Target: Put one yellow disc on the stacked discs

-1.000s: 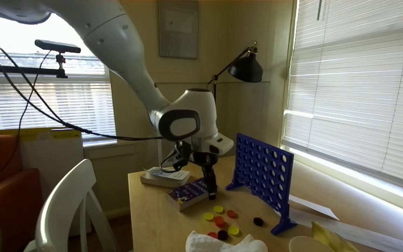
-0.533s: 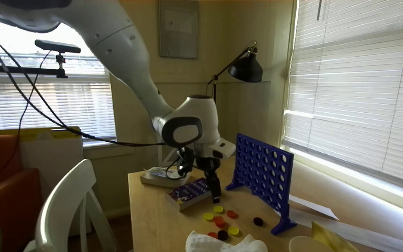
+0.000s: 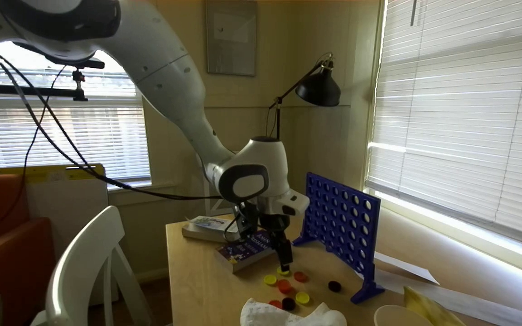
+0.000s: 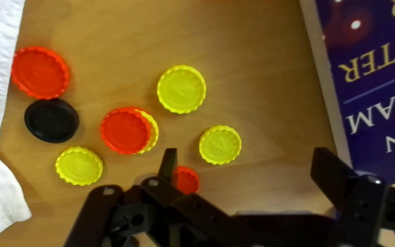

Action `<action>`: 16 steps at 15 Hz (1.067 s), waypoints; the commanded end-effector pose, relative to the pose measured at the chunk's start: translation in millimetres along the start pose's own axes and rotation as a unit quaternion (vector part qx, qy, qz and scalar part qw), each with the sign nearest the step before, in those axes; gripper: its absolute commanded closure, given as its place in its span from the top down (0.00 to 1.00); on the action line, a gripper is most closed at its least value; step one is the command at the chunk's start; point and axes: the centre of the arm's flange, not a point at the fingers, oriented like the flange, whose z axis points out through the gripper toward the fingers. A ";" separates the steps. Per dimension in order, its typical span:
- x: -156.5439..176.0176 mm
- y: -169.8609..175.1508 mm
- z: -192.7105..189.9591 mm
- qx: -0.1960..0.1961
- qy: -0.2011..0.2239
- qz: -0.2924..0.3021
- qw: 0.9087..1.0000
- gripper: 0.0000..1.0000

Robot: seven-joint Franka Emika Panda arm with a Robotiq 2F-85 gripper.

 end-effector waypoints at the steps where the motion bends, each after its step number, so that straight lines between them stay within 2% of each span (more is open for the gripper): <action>1: 13.8 -2.2 17.8 -0.003 0.009 -0.015 1.000 0.90; 3: 15.6 -2.5 21.8 -0.004 0.008 -0.017 1.000 0.84; 4: 16.1 -2.7 23.6 -0.005 0.007 -0.018 1.000 0.76; 5: 16.5 -2.6 24.8 -0.005 0.007 -0.018 1.000 0.79; 8: 18.3 -2.5 28.7 -0.005 0.006 -0.020 1.000 0.74; 12: 19.2 -3.2 30.1 -0.009 0.008 -0.024 1.000 0.56; 13: 19.0 -2.7 29.6 -0.010 0.007 -0.025 1.000 0.59; 16: 17.9 -1.9 27.9 -0.013 0.007 -0.028 0.999 0.45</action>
